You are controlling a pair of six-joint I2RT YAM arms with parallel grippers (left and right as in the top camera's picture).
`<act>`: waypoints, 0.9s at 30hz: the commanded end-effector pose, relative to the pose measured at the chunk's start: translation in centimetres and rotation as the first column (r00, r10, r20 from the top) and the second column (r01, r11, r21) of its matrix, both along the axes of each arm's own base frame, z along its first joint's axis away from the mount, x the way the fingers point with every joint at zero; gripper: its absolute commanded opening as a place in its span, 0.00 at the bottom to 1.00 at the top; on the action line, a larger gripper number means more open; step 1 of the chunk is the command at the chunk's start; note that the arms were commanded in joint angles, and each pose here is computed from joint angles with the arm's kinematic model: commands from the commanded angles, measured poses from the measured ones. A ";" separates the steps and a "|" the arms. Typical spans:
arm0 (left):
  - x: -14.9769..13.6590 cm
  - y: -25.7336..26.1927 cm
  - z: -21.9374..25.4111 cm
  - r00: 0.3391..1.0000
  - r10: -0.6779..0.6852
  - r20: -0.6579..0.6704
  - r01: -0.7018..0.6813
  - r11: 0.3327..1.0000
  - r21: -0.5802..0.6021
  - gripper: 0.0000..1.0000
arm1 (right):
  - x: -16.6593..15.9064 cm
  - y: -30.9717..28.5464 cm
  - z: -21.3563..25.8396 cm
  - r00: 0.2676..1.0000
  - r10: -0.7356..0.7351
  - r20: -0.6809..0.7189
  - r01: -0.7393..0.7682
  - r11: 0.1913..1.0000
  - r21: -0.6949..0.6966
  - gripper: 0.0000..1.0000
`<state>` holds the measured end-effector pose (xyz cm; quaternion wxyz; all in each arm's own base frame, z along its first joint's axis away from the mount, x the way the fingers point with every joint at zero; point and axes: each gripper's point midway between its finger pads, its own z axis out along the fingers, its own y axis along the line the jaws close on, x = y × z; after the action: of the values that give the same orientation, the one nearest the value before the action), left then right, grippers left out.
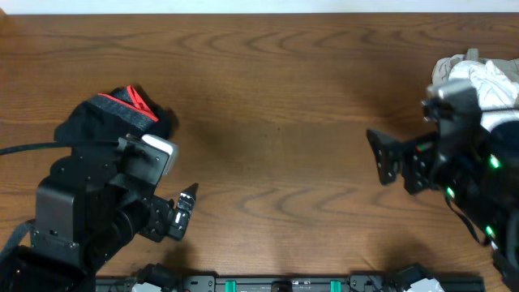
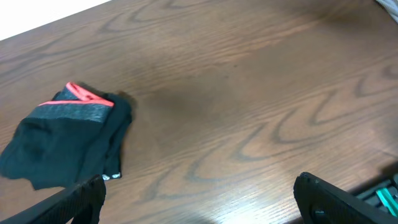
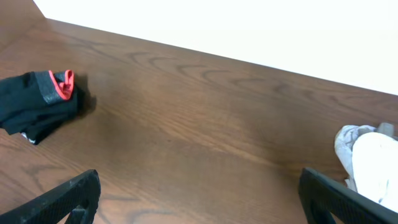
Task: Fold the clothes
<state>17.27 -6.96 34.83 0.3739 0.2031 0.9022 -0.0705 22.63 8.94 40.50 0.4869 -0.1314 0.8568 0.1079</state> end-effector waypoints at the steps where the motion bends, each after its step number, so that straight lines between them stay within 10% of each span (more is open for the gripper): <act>1: 0.5 0.5 -0.4 0.999 0.044 -0.015 -0.044 0.999 0.018 0.98 | -0.8 -1.0 0.5 1.000 -0.018 0.025 0.019 1.000 -0.021 0.99; 18: 0.6 0.5 -0.4 0.999 0.044 -0.016 -0.044 0.999 0.019 0.98 | -3.1 -3.3 -4.2 0.989 -0.083 -0.120 0.072 0.993 -0.089 0.99; 27: 0.6 0.5 -0.4 0.999 0.044 -0.016 -0.044 0.999 0.019 0.98 | -0.9 -7.0 -8.3 0.951 -0.269 0.154 0.265 0.963 0.045 1.00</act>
<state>17.84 -6.55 34.46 0.3663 0.1880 0.9095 -0.0579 22.52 2.48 34.69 0.5596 -0.0215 0.8273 0.0434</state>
